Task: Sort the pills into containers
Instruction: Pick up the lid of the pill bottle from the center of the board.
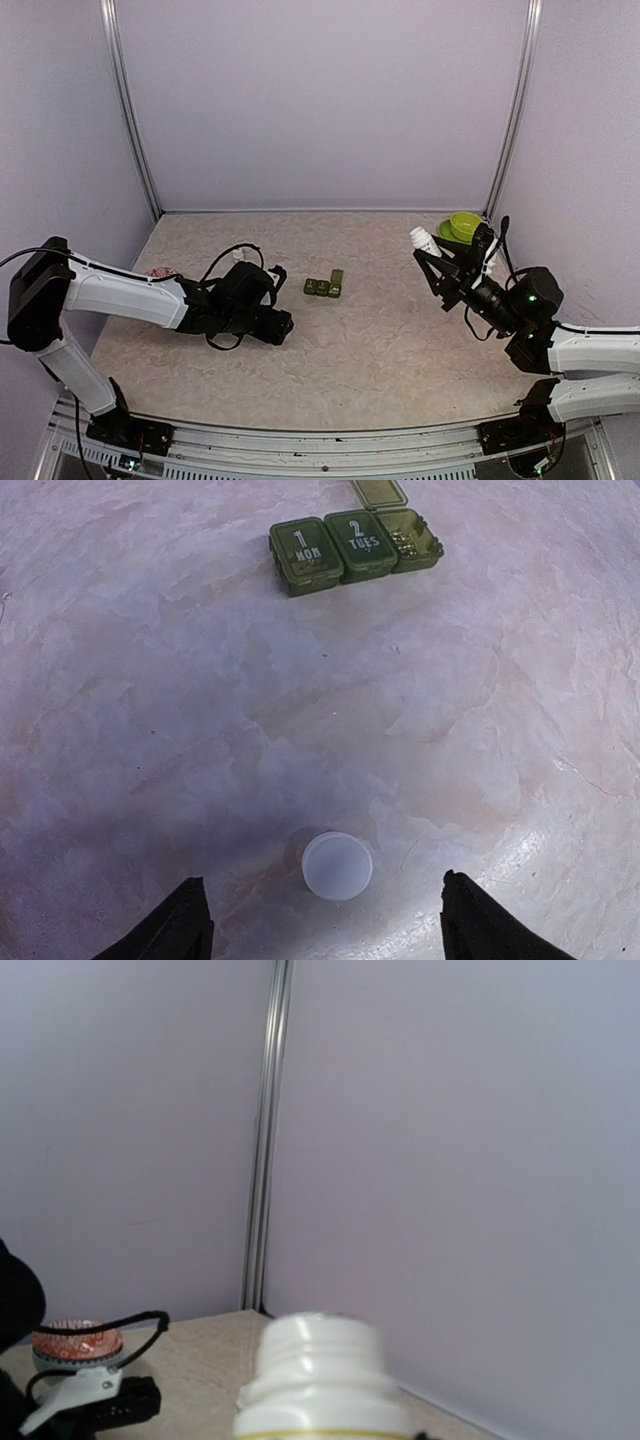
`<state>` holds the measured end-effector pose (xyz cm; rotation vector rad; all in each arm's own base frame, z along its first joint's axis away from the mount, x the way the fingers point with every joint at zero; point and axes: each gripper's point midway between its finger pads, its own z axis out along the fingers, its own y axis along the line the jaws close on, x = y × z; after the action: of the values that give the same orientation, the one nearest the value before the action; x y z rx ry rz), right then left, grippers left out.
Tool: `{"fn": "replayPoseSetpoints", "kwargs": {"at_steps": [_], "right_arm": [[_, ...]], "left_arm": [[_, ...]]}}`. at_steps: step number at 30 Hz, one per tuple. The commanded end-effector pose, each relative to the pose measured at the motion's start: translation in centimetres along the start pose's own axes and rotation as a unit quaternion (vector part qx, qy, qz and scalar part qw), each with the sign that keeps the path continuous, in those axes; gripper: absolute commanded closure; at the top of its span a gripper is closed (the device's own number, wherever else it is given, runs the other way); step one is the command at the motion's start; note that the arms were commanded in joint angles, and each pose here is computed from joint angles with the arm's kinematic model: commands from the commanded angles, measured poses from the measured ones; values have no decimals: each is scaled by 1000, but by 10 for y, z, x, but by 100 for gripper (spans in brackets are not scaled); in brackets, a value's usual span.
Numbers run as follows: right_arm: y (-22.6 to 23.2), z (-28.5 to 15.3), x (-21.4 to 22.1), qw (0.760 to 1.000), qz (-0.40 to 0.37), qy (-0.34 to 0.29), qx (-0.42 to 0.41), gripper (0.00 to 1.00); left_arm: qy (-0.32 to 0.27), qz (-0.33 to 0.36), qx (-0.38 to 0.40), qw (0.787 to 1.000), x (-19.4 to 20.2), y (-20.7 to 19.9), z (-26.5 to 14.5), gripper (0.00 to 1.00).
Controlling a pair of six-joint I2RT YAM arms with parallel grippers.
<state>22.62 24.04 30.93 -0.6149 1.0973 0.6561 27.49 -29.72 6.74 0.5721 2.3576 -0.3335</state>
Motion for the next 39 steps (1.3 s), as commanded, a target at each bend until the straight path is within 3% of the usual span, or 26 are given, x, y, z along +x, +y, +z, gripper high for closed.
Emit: {"fn": "replayPoseSetpoints", "kwargs": {"at_steps": [1,17,39], "right_arm": [[1,0,3,1000,-1,7,1,73],[3,2,7,1000,3,13,-6,73],[3,3,9,1000,3,17,-7,73]], "left_arm": [[16,15,-15,1000,5,-1,9,30],[42,38,-32,998,22,-4,33,35],[50,37,-24,998,28,-5,47,55]]}}
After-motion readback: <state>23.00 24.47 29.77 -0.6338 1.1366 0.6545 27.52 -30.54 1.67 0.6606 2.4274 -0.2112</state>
